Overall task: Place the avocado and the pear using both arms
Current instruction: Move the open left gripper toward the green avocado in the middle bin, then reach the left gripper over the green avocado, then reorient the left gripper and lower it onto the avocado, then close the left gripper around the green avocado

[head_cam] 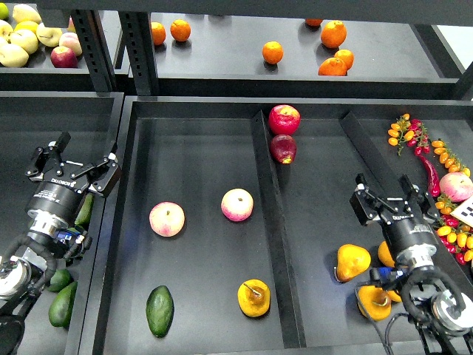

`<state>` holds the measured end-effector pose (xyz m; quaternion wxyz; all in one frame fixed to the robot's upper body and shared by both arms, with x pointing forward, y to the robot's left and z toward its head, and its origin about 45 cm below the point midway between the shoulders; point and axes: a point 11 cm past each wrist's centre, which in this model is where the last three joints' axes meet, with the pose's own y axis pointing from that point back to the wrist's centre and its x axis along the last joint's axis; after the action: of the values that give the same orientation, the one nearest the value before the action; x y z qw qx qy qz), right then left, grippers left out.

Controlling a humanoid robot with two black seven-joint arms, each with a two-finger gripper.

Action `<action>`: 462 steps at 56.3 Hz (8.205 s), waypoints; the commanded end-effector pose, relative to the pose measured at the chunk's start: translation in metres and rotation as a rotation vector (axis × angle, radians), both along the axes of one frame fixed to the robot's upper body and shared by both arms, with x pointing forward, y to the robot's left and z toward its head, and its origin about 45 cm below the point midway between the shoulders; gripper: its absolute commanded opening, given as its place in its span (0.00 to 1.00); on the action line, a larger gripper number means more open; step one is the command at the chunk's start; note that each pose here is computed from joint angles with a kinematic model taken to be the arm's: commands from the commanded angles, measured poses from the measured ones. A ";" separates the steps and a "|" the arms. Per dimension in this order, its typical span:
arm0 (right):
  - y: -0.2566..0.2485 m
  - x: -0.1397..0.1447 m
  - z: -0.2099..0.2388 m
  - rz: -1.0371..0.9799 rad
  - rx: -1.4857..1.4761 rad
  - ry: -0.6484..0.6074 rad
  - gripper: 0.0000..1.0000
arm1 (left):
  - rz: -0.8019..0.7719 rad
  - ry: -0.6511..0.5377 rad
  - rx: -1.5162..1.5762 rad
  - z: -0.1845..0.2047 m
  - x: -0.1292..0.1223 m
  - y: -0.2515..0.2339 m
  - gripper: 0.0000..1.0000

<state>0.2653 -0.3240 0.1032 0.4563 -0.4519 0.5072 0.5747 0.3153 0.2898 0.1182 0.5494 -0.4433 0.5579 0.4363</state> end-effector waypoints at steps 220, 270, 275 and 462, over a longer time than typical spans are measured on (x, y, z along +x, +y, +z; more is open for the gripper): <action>-0.047 0.051 0.027 -0.112 -0.056 -0.046 1.00 | -1.327 0.189 0.833 -0.104 -0.054 -0.145 1.00; -0.049 0.054 0.023 -0.118 -0.056 -0.032 1.00 | -1.582 -0.002 1.415 -0.038 0.004 -0.091 1.00; -0.050 0.054 0.023 -0.118 -0.059 -0.035 1.00 | -1.623 -0.014 1.468 -0.038 0.000 -0.084 0.99; -0.045 0.056 0.014 -0.130 -0.036 -0.024 1.00 | -1.815 0.030 1.655 -0.102 -0.033 -0.084 0.22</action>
<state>0.3210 -0.3692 0.1174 0.4902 -0.4327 0.5402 0.5297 0.2762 0.2016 0.0142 0.7626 0.6033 0.2090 0.1034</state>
